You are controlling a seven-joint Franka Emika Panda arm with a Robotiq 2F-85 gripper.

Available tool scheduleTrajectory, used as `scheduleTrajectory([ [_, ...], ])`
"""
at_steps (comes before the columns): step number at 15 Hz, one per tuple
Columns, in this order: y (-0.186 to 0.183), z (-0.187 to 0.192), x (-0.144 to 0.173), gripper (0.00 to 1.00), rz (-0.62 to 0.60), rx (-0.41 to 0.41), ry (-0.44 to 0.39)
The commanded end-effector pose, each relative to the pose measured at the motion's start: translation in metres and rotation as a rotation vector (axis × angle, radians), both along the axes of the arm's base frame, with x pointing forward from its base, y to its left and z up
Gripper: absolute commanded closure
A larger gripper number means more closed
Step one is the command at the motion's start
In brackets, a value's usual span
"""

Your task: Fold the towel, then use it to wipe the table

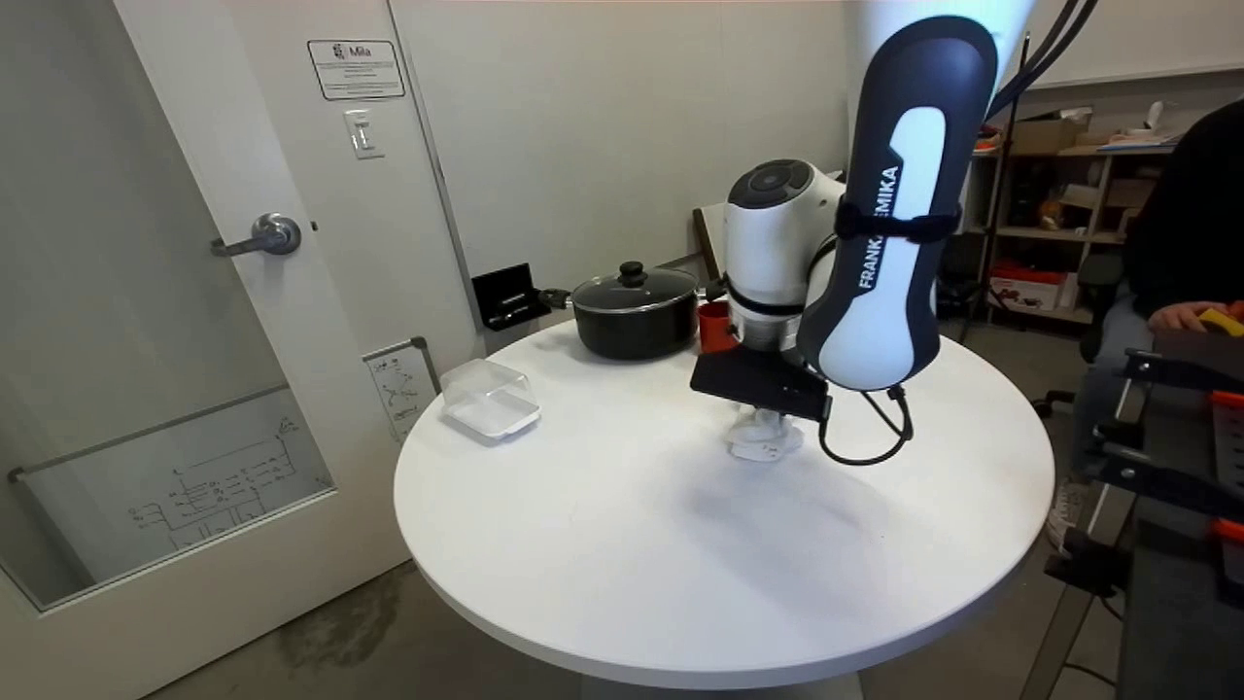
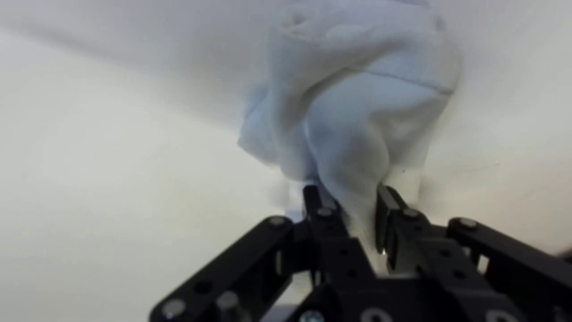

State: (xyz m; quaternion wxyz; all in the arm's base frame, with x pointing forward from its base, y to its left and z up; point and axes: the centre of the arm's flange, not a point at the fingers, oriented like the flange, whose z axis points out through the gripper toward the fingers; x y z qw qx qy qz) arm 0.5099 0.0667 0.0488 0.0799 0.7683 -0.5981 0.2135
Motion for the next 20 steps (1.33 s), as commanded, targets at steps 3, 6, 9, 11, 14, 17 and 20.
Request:
scheduleTrajectory([
  [3, 0.064, -0.006, 0.038, 0.95, 0.135, 0.017, -0.082],
  [6, 0.081, -0.005, 0.034, 0.95, 0.181, 0.053, -0.024],
  [9, 0.087, 0.000, 0.020, 0.95, 0.246, 0.137, 0.092],
  [11, 0.087, 0.003, 0.012, 0.95, 0.275, 0.177, 0.155],
  [14, 0.084, 0.005, -0.004, 0.95, 0.311, 0.204, 0.268],
  [17, 0.079, -0.005, -0.028, 0.95, 0.352, 0.183, 0.389],
  [20, 0.071, -0.012, -0.053, 0.95, 0.428, 0.175, 0.485],
])
